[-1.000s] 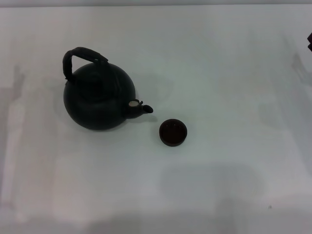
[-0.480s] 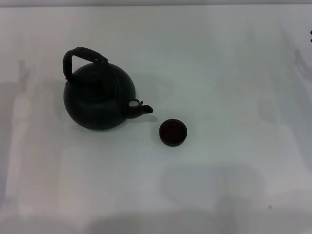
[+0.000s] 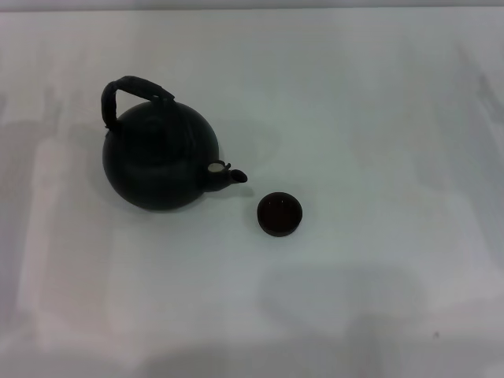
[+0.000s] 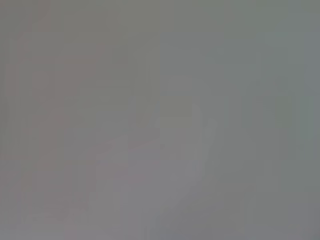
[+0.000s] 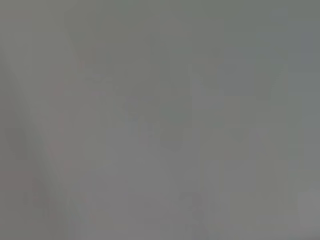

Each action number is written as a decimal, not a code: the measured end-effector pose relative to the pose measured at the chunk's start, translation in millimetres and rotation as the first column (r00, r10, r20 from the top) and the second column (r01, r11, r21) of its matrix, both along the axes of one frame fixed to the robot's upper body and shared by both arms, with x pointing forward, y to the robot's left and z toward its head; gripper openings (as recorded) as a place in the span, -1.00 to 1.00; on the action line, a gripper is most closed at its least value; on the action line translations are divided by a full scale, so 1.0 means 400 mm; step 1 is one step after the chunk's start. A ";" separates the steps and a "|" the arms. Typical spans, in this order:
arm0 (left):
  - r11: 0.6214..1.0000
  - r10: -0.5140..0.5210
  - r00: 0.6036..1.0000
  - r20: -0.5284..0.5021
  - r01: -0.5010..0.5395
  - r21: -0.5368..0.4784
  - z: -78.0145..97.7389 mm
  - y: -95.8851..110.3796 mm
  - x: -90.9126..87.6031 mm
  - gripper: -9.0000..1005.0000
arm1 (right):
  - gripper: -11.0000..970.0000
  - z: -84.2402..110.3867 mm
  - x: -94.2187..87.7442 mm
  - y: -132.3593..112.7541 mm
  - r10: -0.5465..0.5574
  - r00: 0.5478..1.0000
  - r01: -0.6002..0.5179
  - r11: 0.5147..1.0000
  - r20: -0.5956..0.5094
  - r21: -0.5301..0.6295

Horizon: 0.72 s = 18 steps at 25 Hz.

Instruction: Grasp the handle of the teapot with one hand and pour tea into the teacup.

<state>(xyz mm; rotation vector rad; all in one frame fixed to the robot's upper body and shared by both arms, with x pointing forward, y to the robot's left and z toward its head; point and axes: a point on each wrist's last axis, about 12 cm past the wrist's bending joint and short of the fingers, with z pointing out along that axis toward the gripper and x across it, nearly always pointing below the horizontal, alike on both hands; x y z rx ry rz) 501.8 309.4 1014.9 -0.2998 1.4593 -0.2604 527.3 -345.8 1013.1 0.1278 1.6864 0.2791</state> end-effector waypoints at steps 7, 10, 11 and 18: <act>0.996 -0.015 0.999 0.033 0.012 0.087 0.019 -0.008 0.024 0.60 | 0.72 0.021 0.032 0.003 0.009 1.000 -0.008 1.000 0.022 -0.015; 0.993 -0.017 0.998 0.061 0.010 0.120 0.031 -0.013 0.033 0.60 | 0.72 0.028 0.045 0.003 0.008 1.000 -0.007 1.000 0.023 -0.019; 0.992 -0.019 0.997 0.071 0.010 0.126 0.036 -0.014 0.037 0.60 | 0.72 0.030 0.048 0.004 0.009 1.000 -0.008 1.000 0.024 -0.019; 0.992 -0.037 0.992 0.123 0.022 0.123 0.059 -0.022 0.056 0.61 | 0.72 0.043 0.064 0.002 -0.015 0.999 0.015 1.000 0.045 -0.010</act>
